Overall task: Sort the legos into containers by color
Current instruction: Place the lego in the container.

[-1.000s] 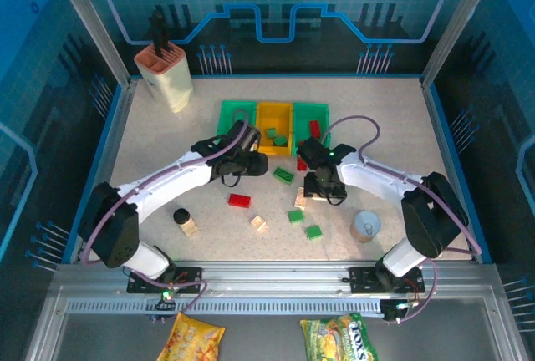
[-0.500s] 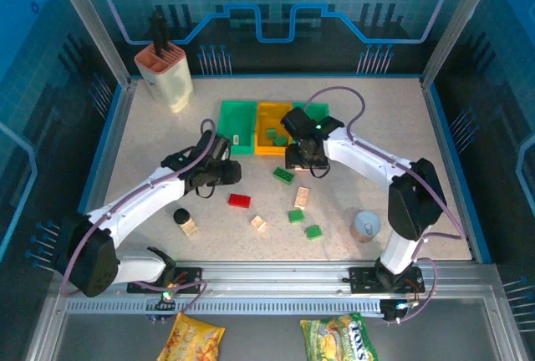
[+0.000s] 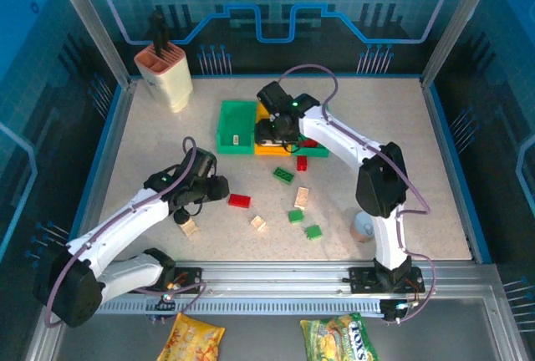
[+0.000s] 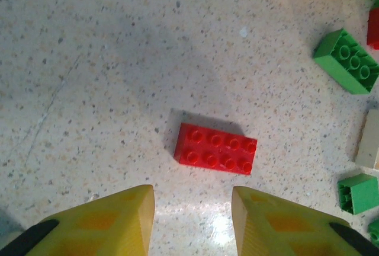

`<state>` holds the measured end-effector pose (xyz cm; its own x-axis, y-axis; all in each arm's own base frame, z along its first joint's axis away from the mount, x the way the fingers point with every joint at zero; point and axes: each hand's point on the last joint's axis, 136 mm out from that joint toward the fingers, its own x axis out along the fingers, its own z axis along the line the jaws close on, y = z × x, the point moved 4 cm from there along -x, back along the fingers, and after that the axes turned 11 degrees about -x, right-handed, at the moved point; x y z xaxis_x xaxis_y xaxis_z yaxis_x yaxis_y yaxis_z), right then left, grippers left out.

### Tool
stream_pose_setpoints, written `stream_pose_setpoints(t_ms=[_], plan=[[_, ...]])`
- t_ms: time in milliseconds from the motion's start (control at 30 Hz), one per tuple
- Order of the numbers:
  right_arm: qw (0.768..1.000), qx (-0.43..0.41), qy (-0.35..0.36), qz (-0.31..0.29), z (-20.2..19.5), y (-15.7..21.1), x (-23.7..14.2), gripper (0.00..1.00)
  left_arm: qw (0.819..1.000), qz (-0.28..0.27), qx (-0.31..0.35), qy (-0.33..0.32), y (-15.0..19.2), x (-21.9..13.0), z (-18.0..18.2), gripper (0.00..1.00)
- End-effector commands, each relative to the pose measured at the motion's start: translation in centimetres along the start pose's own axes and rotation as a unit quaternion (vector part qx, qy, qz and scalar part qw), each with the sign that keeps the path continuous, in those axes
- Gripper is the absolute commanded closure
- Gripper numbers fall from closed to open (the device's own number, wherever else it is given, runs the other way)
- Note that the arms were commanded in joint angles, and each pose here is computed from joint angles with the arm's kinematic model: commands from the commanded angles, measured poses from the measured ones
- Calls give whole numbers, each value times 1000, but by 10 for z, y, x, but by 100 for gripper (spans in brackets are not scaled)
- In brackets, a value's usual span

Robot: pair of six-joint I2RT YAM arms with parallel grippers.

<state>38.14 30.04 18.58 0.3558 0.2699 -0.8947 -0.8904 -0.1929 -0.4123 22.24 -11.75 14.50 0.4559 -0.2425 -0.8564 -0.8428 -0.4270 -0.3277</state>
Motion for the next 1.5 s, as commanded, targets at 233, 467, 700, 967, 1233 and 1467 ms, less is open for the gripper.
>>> stream_pose_setpoints(t_ms=[233,467,700,967,1233,1467], plan=[[992,27,-119,-38,58,-53,25,33,999,26,-29,10,14,-6,7,60],[988,71,-128,-49,58,-77,55,34,999,26,-27,11,15,-10,9,60],[986,100,-127,-47,50,-85,78,33,999,26,-23,6,16,-11,11,59],[986,105,-122,-46,47,-84,78,26,999,25,-25,8,15,-9,9,59],[985,102,-125,-60,49,-90,62,25,999,28,-25,4,14,-8,9,59],[985,93,-126,-66,50,-88,38,25,999,33,-25,-2,14,-5,8,57]])
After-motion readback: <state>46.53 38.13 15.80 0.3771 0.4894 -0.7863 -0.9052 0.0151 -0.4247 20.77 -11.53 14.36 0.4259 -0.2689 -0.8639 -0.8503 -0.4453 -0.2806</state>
